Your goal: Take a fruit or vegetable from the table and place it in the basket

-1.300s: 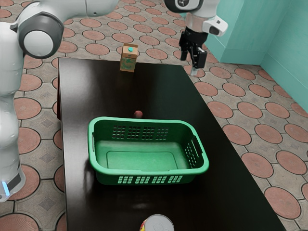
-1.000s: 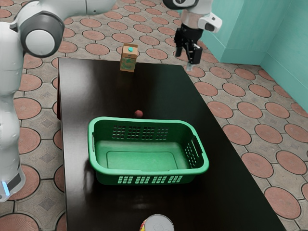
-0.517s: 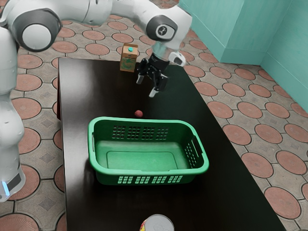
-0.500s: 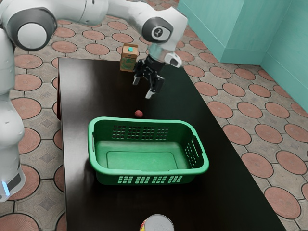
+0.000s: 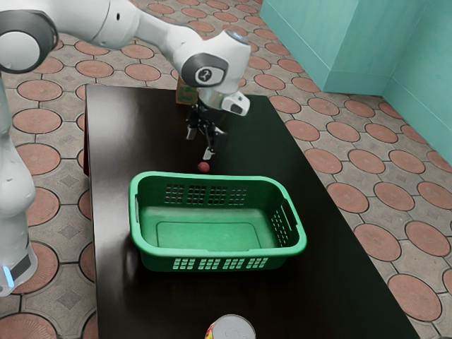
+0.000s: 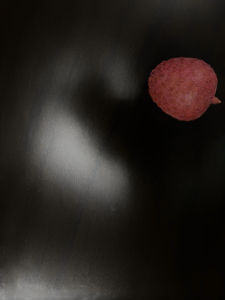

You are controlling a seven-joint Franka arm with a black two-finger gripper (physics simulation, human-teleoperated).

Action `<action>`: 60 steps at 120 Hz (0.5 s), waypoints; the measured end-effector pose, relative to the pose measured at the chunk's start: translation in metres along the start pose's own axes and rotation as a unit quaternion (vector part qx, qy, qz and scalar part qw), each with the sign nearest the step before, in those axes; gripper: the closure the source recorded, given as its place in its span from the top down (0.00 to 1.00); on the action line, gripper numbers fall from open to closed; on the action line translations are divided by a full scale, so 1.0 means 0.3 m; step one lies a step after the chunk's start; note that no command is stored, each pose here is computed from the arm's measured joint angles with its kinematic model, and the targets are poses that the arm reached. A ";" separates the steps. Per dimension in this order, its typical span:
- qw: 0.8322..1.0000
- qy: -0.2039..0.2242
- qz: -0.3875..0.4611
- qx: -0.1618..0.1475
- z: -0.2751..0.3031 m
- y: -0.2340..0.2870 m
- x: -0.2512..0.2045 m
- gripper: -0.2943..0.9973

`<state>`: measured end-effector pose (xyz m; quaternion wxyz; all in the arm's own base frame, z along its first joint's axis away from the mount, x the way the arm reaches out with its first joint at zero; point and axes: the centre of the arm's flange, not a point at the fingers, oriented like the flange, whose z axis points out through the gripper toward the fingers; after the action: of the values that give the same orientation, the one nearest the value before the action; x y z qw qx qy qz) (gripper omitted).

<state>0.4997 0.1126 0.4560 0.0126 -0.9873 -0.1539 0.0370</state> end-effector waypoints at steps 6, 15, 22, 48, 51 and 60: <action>1.000 0.006 0.004 0.000 0.004 0.001 0.003 0.77; 1.000 0.011 0.011 -0.001 0.017 0.003 0.000 0.77; 1.000 0.014 0.016 -0.001 0.022 0.008 -0.004 0.77; 0.999 0.019 0.040 -0.008 0.040 0.066 -0.004 0.77; 0.999 0.019 0.042 -0.010 0.043 0.073 -0.003 0.77; 0.999 0.017 0.045 -0.016 0.067 0.083 0.000 0.77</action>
<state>0.5055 0.0893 0.4350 -0.0019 -0.9938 -0.1095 0.0184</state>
